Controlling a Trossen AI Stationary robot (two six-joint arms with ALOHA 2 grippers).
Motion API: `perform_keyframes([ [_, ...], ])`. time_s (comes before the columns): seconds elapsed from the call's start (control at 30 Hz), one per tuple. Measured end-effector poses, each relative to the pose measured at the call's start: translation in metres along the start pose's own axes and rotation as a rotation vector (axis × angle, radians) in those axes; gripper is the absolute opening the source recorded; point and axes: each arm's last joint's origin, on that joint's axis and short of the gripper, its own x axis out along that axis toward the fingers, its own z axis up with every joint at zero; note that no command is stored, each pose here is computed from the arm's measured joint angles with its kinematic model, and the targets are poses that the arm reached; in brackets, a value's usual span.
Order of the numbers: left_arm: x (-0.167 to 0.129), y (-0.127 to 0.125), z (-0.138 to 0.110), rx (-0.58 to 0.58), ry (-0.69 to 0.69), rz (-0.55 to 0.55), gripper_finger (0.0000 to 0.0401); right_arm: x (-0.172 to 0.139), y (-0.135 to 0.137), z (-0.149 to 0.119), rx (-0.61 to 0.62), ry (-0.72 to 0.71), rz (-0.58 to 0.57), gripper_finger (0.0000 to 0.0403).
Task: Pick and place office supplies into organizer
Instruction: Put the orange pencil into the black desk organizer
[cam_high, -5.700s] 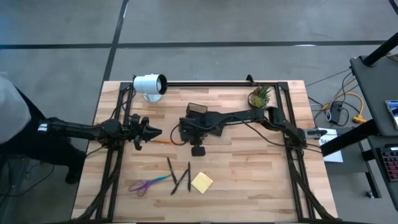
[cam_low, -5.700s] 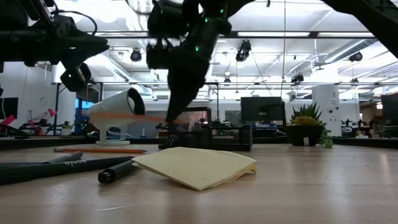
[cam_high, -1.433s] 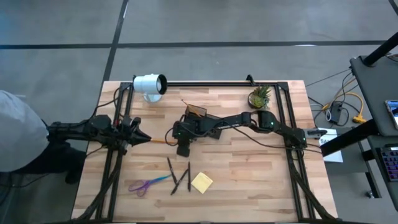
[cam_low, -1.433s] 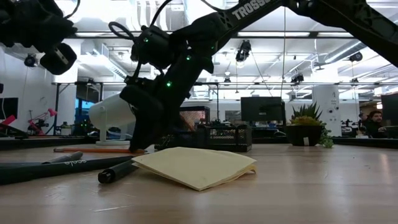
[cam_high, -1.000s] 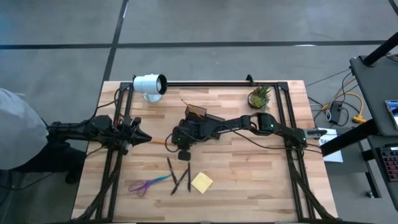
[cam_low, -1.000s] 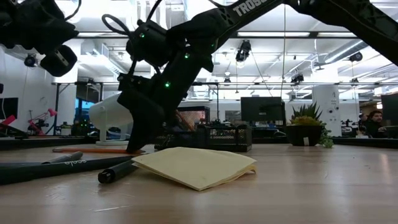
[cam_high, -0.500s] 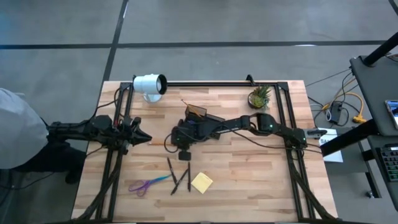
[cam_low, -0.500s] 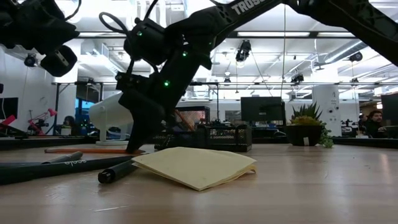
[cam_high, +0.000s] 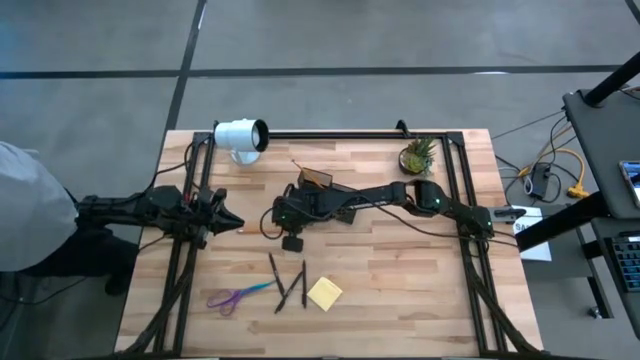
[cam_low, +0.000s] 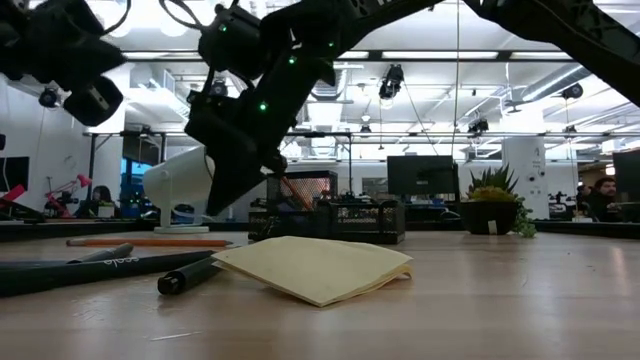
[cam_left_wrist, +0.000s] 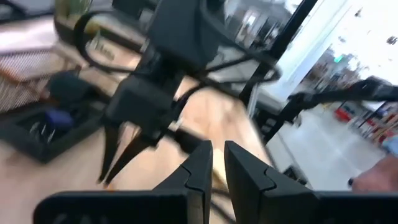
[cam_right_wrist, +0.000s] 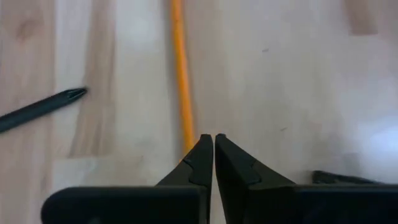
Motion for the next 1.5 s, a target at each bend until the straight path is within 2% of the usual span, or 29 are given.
perform_keyframes([
  [0.17,0.001,0.008,-0.014,-0.019,0.138,0.074,0.0027,0.002,0.002,-0.004,-0.048,0.024,0.026,0.0008],
  [0.27,0.007,0.01,-0.017,-0.02,0.158,0.104,0.0027,0.002,0.002,-0.005,-0.04,0.028,0.026,0.0008],
  [0.4,0.017,0.02,-0.03,-0.075,0.238,0.238,0.0027,0.003,-0.002,-0.007,-0.024,0.059,0.014,0.0008],
  [0.57,0.027,0.025,-0.037,-0.064,0.336,0.293,0.0027,0.003,-0.003,-0.013,-0.064,0.114,0.012,0.0008],
  [0.73,0.033,0.028,-0.042,-0.064,0.405,0.331,0.0027,0.002,0.0,-0.014,-0.078,0.125,0.061,0.0012],
  [1.07,0.047,0.034,-0.051,-0.038,0.499,0.377,0.0027,0.003,0.002,-0.015,-0.095,0.125,0.066,0.0075],
  [1.17,0.053,0.037,-0.055,0.005,0.53,0.404,0.0027,0.003,0.002,-0.014,-0.095,0.122,0.067,0.0091],
  [1.5,0.065,0.044,-0.063,0.056,0.597,0.458,0.0027,0.004,0.002,-0.014,-0.079,0.112,0.068,0.0117],
])
